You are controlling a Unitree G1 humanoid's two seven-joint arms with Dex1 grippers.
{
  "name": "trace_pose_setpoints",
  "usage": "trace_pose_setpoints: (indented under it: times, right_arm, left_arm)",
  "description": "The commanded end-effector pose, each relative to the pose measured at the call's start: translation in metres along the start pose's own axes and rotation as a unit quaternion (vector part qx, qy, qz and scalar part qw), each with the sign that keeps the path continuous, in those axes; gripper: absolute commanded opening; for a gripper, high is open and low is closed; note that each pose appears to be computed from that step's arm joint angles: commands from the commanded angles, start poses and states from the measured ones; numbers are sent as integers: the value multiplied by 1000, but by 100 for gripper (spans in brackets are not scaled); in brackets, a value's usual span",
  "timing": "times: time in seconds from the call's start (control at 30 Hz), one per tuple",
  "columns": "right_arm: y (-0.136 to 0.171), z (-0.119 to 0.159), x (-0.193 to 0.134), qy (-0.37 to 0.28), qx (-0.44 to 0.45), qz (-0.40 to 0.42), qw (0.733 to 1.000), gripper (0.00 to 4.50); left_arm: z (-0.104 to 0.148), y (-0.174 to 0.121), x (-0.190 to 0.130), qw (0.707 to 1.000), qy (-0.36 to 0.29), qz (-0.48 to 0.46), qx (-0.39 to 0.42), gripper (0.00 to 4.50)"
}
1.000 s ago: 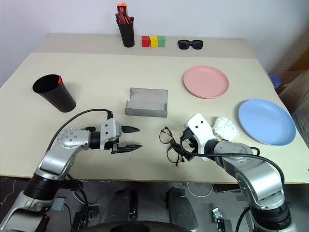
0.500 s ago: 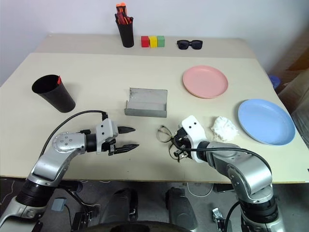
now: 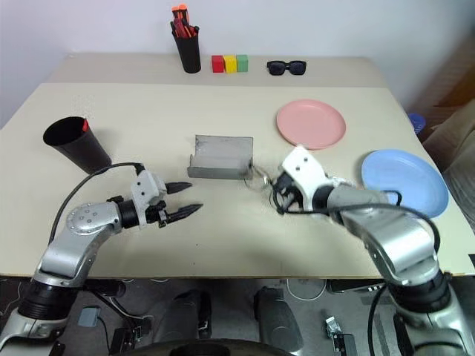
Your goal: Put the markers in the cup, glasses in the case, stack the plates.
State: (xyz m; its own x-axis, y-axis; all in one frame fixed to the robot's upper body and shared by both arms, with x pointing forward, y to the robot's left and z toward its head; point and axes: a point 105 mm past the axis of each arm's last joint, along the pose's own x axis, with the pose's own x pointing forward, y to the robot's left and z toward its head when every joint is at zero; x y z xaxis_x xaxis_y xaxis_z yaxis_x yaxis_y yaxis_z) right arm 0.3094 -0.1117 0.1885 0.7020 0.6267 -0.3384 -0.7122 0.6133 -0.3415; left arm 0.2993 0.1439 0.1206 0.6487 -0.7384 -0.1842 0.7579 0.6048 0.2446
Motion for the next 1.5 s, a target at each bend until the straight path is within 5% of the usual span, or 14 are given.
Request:
trace_pose_setpoints:
  times: [0.03,0.23,0.4,0.6,0.9,1.1,1.13,1.23,1.37,1.5]
  right_arm:
    - [-6,34,24,-56,-67,13,996,6]
    - [-12,56,81,-82,-144,26,986,6]
    - [-4,46,125,-74,-173,52,981,6]
    - [-5,16,123,-43,-168,72,982,6]
    - [3,13,114,-35,-148,104,983,6]
    - [-4,26,111,-58,-151,80,984,297]
    - [-6,29,109,-64,-151,76,984,297]
    - [-12,37,101,-81,-146,58,984,304]
    - [-13,35,77,-100,-144,45,983,304]
    - [7,25,45,-125,-146,50,980,304]
  left_arm:
    - [3,16,-9,998,-13,54,2,300]
    - [2,22,-16,997,-12,80,6,300]
    - [5,20,-35,995,-14,97,3,300]
    - [5,17,-46,994,-8,110,-3,300]
    - [6,20,-42,994,-8,112,-3,300]
    - [11,26,-38,993,-15,115,-11,300]
    - [12,27,-37,993,-18,116,-16,300]
    - [18,33,-28,992,-30,114,-38,212]
    - [33,53,6,991,-31,121,-40,8]
    - [52,91,48,985,-18,166,-50,4]
